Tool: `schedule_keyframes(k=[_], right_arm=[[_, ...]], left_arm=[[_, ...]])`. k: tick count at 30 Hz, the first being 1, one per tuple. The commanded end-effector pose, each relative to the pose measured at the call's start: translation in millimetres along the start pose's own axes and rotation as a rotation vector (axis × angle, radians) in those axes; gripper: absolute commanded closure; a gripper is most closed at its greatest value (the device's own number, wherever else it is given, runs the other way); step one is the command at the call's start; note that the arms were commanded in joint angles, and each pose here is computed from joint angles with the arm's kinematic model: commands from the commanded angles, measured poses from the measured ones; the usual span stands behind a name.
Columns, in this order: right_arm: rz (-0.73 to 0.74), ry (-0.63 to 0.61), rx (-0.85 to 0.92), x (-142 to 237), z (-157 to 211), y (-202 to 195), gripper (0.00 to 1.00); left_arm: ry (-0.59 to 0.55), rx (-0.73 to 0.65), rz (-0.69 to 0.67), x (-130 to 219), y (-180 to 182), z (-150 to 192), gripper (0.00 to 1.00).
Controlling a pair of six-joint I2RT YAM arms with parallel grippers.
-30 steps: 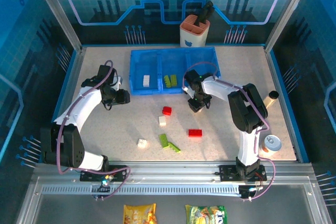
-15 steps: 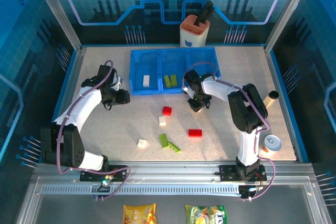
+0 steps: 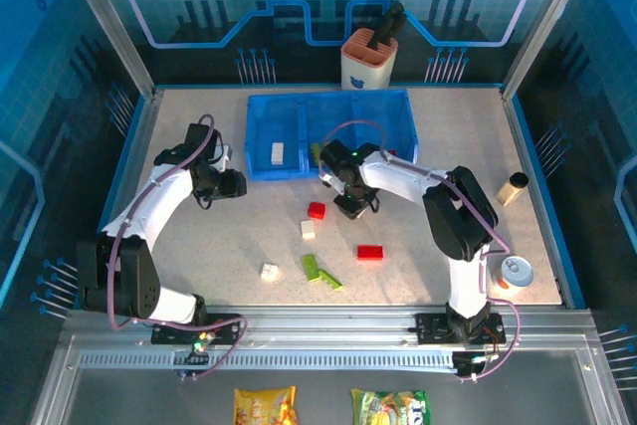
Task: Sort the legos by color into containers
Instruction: Pick up the lego from the center of the table, then place the lego in the container.
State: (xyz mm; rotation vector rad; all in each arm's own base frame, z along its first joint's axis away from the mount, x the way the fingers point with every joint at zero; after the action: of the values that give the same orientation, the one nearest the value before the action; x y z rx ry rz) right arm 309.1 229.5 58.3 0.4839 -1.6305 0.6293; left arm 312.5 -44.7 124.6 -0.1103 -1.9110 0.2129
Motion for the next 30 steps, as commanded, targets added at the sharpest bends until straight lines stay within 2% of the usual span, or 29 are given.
schedule_keyframes(k=[1,7,11,19,24,30], right_arm=[[-0.003,-0.029,0.014,20,-13,18,0.64],[-0.036,-0.122,0.017,41,-50,56,0.66],[-0.068,-0.190,-0.045,54,-77,72,0.67],[-0.233,-0.361,-0.259,80,-126,89,0.67],[-0.342,-0.440,-0.318,85,-157,98,0.67],[-0.393,-0.534,-0.401,86,-193,94,0.68]], left_arm=[[0.007,-0.003,0.010,2,1,3,0.50],[0.003,-0.004,0.003,3,2,3,0.50],[0.002,-0.003,-0.010,3,4,3,0.50],[0.000,-0.004,-0.011,3,4,3,0.50],[0.000,-0.004,-0.011,3,4,2,0.50],[0.000,-0.002,-0.013,3,5,2,0.50]])
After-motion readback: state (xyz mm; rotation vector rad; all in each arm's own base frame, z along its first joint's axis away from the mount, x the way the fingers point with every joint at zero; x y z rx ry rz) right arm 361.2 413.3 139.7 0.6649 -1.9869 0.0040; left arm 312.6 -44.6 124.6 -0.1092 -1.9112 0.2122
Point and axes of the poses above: each hand's point on the last joint's axis, 136 mm out from that joint toward the fingers, its own x axis back along the fingers, its own y axis along the line the jaws close on, z = x × y, the point moved 1 cm from there along x, back along the fingers, and after that the axes turned 5 degrees about -x, right-handed, at the moved point
